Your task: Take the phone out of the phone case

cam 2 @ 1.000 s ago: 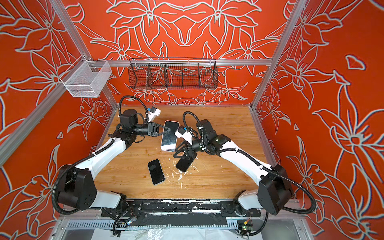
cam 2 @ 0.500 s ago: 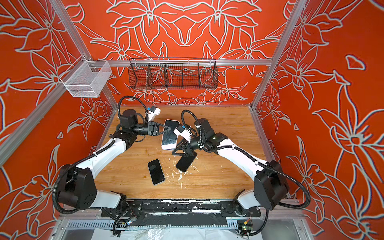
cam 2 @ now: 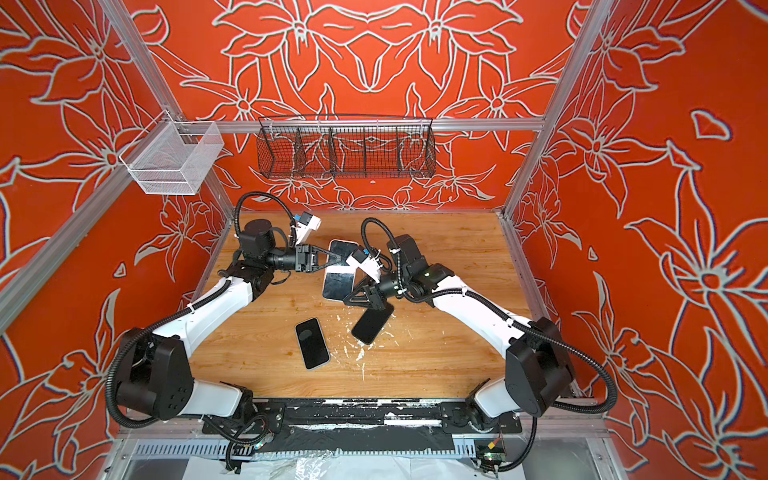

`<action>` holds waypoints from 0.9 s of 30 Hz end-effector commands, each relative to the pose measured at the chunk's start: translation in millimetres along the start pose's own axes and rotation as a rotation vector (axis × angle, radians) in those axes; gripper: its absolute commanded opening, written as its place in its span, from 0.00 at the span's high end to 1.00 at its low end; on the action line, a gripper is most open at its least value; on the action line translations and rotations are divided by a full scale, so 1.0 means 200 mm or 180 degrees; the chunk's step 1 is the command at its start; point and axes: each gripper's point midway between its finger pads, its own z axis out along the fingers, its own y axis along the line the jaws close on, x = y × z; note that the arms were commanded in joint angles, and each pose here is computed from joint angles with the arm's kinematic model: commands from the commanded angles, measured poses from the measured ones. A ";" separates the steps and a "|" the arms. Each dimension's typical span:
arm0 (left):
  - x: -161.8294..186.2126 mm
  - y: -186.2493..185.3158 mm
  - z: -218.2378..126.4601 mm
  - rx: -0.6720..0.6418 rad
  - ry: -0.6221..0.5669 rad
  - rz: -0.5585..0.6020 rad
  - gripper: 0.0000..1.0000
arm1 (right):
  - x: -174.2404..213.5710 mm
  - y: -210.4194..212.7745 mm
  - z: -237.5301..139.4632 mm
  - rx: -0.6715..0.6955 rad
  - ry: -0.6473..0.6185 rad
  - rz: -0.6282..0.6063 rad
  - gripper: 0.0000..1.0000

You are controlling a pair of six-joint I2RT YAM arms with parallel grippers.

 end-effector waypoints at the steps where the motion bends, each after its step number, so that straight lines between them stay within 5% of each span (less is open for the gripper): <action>1: -0.04 -0.05 0.01 0.0064 0.0016 -0.0032 1.00 | -0.05 0.02 0.02 0.0112 -0.0005 -0.0382 0.80; 17: -0.10 -0.01 0.06 0.0087 0.0055 -0.0198 1.00 | 0.02 -0.10 0.06 0.0939 0.0186 -0.1045 0.82; 27: -0.11 -0.01 0.08 0.0154 0.0100 -0.0246 1.00 | 0.05 -0.15 0.07 0.1091 0.0265 -0.1174 0.79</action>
